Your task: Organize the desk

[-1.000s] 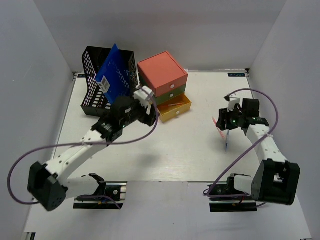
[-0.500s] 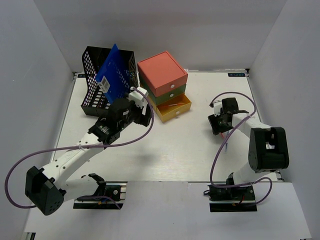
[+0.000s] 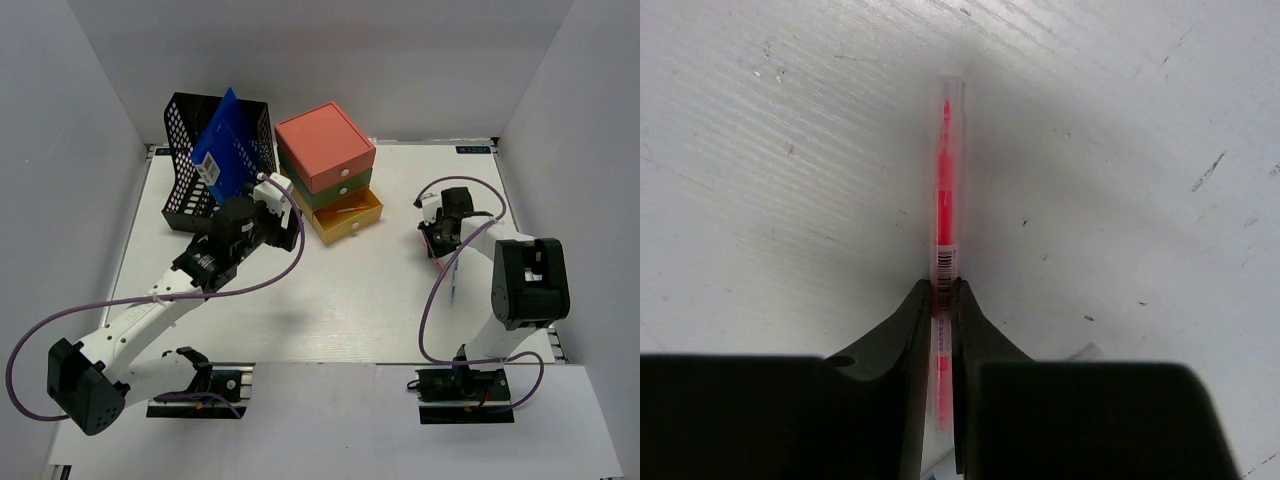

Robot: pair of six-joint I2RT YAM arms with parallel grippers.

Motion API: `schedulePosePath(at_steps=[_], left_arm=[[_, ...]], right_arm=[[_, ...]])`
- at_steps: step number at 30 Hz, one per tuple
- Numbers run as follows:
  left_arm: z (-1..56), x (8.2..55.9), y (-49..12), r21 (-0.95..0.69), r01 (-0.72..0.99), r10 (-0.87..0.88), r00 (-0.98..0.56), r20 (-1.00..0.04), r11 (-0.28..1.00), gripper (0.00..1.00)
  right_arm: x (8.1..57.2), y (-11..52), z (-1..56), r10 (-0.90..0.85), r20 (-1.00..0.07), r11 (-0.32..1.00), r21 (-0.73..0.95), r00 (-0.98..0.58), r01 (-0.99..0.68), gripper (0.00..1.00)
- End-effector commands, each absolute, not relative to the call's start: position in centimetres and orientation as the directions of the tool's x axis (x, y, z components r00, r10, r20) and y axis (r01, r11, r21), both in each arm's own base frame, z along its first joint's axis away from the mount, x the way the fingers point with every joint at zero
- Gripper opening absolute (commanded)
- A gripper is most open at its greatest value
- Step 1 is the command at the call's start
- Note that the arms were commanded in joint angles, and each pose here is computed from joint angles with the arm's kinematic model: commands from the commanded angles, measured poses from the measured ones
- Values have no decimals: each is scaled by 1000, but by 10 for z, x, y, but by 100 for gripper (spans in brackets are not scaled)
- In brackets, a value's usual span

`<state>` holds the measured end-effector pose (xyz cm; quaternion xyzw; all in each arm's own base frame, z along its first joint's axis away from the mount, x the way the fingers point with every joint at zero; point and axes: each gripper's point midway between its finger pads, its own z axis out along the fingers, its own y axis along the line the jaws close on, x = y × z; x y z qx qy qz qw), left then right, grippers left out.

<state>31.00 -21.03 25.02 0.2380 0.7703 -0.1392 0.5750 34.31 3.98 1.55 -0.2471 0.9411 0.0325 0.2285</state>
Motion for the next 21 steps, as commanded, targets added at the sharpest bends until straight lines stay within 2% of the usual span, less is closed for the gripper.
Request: schedulePosePath(at_steps=[1, 3, 7, 9, 11, 14, 16, 19, 21], left_arm=[[256, 311, -208, 67, 519, 201, -205, -958, 852, 91], [252, 311, -208, 68, 522, 205, -209, -956, 850, 91], [251, 311, -209, 71, 524, 211, -211, -955, 848, 91], [250, 312, -209, 77, 526, 215, -207, -955, 847, 91], [249, 312, -208, 82, 525, 220, -206, -954, 847, 91], [247, 313, -207, 92, 524, 229, -203, -952, 847, 92], [248, 313, -206, 99, 520, 232, -197, -953, 849, 91], [249, 313, -203, 110, 511, 233, -183, -955, 852, 92], [246, 313, -201, 120, 506, 241, -181, -953, 854, 92]], right_arm=[[330, 44, 0, -466, -403, 859, 5, -788, -512, 11], [329, 48, 0, -485, -402, 843, 22, -776, -538, 0], [332, 78, 28, -569, -463, 729, 98, -680, -677, 0], [342, 93, 58, -638, -531, 630, 55, -557, -774, 0], [355, 107, 93, -720, -588, 504, -78, -369, -860, 0], [366, 134, 132, -791, -602, 319, -254, -109, -913, 0], [368, 156, 149, -806, -592, 230, -329, 11, -916, 0], [384, 183, 170, -833, -517, 109, -498, 194, -860, 0], [398, 196, 181, -851, -422, 12, -609, 312, -793, 0]])
